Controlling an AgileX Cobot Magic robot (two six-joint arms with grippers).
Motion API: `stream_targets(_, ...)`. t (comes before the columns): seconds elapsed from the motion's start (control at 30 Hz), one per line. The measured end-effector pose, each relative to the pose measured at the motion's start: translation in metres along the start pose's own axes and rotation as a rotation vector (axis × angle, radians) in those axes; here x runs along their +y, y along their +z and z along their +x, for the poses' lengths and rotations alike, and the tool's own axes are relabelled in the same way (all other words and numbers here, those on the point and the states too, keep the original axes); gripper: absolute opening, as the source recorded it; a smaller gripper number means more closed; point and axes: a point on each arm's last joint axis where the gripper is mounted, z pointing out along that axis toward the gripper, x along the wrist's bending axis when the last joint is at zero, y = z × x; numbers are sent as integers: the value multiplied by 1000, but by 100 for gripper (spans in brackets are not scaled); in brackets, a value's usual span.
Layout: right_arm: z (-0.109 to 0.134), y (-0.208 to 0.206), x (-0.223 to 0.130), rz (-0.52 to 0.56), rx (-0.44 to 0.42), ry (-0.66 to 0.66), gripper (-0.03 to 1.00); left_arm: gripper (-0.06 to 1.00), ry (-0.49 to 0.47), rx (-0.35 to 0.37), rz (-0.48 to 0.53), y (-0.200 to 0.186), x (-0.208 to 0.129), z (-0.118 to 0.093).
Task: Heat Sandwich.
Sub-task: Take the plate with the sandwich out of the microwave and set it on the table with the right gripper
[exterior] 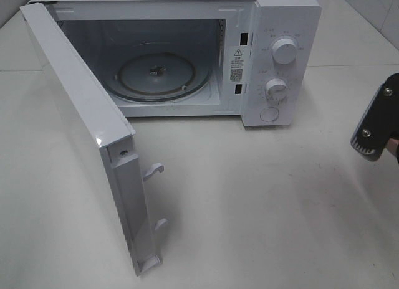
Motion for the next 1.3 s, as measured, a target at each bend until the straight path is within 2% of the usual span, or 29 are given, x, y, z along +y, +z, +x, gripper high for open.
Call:
stream_targets(0.37,0,18,32,74,-29,119,9,97,0,0,0,0,0,0)
stream_targets(0.6,-5,29,46,69,-39,156,9,97,0,0,0,0,0,0)
stream_targets(0.8,-21,43,41,87,-32,264,9,97,0,0,0,0,0,0)
stream_targets(1.03,-36,67,32,157,-28,375,9,97,0,0,0,0,0,0)
stream_targets(1.3,-48,92,28,188,-69,476,9,97,0,0,0,0,0,0)
